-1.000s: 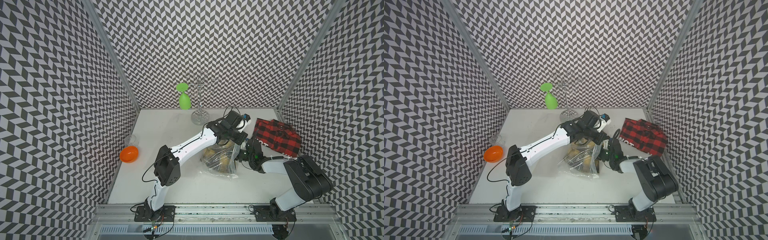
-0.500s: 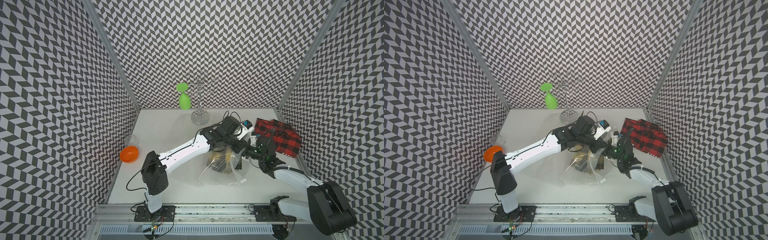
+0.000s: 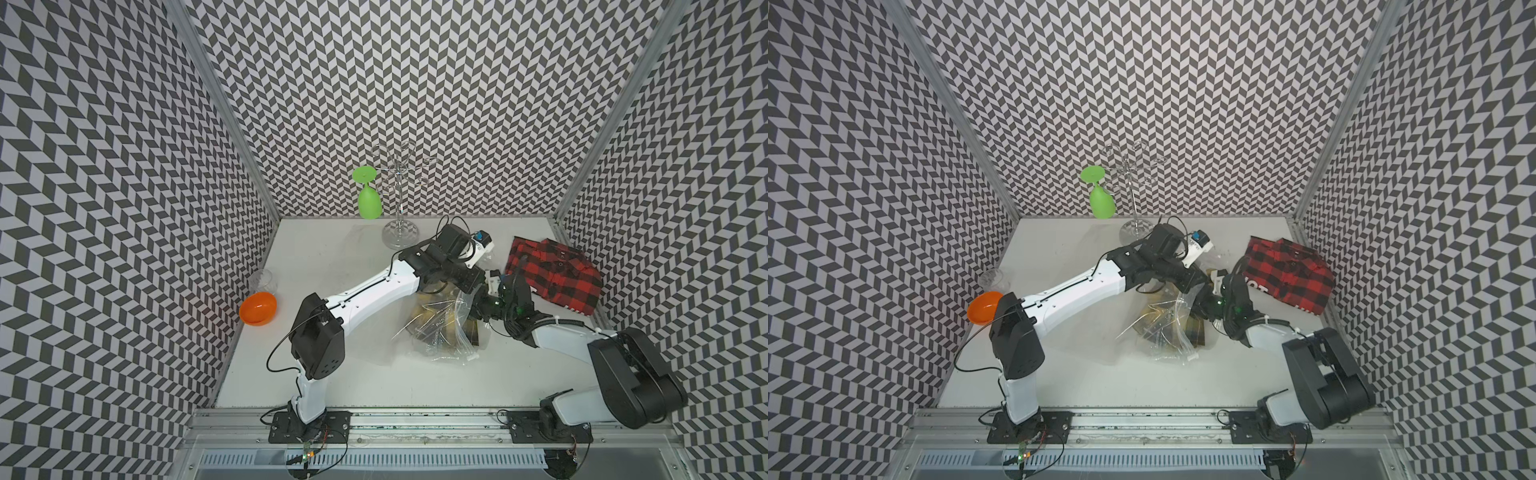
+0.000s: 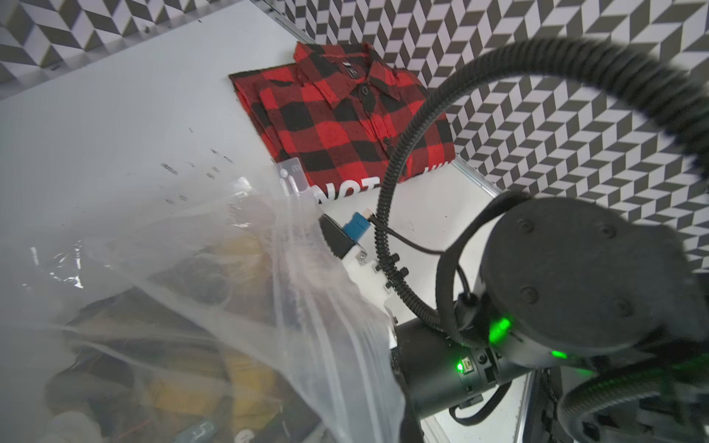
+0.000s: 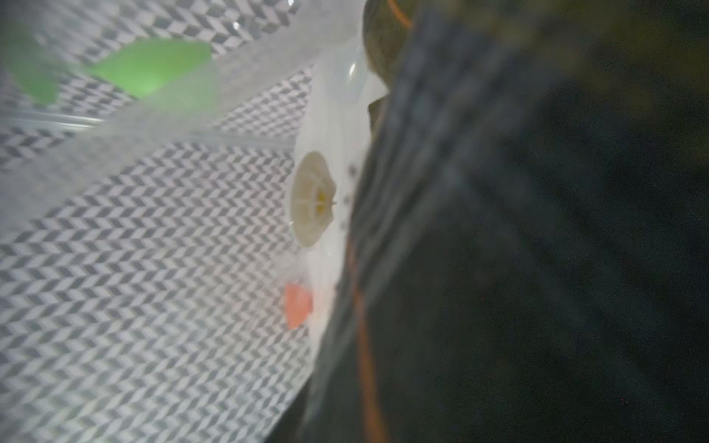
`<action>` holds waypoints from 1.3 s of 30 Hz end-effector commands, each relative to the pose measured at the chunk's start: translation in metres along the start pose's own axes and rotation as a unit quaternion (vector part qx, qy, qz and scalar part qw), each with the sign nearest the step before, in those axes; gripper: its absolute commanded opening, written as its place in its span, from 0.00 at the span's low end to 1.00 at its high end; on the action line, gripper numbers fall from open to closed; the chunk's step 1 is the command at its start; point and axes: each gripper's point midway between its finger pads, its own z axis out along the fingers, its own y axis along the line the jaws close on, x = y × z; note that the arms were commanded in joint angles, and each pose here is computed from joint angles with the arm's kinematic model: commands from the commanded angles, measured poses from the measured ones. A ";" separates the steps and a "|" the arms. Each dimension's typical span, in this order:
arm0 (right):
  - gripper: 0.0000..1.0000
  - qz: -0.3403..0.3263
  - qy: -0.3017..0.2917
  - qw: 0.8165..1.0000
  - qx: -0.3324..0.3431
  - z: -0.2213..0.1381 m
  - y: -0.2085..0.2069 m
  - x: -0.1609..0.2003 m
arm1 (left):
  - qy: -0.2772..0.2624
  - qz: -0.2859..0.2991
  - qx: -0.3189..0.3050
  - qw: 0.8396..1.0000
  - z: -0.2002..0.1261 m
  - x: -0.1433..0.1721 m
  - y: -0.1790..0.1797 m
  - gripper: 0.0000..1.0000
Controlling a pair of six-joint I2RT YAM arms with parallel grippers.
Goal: Place the folded shirt into the vacuum bag
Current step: Place the shirt in the vacuum bag.
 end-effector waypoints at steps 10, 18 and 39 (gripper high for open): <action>0.99 -0.109 0.019 0.993 0.039 -0.057 0.002 -0.002 | -0.043 -0.049 -0.069 0.995 -0.032 -0.010 0.081 0.02; 0.79 -0.077 -0.074 0.987 0.123 -0.101 -0.055 -0.035 | -0.046 -0.047 -0.061 0.996 -0.040 -0.012 0.078 0.02; 0.28 -0.027 -0.004 0.998 0.063 -0.011 -0.066 -0.019 | -0.050 -0.056 -0.066 0.995 -0.054 -0.010 0.080 0.01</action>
